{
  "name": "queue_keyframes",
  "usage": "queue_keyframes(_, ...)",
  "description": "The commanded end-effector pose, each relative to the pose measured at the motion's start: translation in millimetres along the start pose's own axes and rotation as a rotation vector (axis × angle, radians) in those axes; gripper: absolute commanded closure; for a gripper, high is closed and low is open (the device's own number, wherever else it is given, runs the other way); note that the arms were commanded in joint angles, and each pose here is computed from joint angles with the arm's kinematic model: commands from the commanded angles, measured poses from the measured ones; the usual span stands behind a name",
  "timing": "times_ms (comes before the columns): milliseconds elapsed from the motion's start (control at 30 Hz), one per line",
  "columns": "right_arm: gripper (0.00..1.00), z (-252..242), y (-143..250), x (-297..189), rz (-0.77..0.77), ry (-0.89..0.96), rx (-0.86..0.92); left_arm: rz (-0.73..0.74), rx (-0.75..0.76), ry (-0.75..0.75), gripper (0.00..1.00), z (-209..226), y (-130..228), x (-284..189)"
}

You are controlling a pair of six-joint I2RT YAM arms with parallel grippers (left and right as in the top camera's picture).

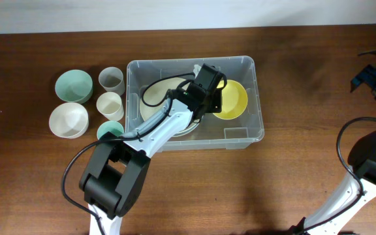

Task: Pack container
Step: 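Lower the yellow bowl into the container's right side and release, then retract the left gripper back toward the left side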

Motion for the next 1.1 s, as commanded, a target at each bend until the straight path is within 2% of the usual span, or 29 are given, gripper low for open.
queue_keyframes(0,0.01,-1,4,-12,-0.027,-0.004,0.006,-0.009,0.023,-0.006,0.99,-2,-2,1)
queue_keyframes(333,0.01,-1,4,-12,-0.027,-0.004,0.006,-0.018,0.023,-0.019,0.98,-1,-3,1)
queue_keyframes(400,0.01,-1,4,-12,-0.028,-0.004,0.006,-0.018,0.023,-0.018,0.84,-1,-3,1)
queue_keyframes(433,0.01,-1,4,-12,-0.027,-0.004,0.006,-0.018,0.023,-0.018,0.82,-1,-3,1)
queue_keyframes(833,0.01,-1,4,-12,-0.027,-0.004,0.006,-0.035,0.021,-0.005,0.79,-3,-6,1)
queue_keyframes(1067,0.01,-1,4,-12,-0.027,-0.004,0.006,-0.075,0.024,0.023,0.69,-8,-12,0)
Point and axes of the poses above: each gripper's point midway between its finger pads, its own x axis out along the fingers, its own z axis along the line the jaws close on, y = z × x, the point moved 9 cm from there along -x, back along the fingers, and after that the axes turned 7 degrees about -x, right-handed, at the moved point
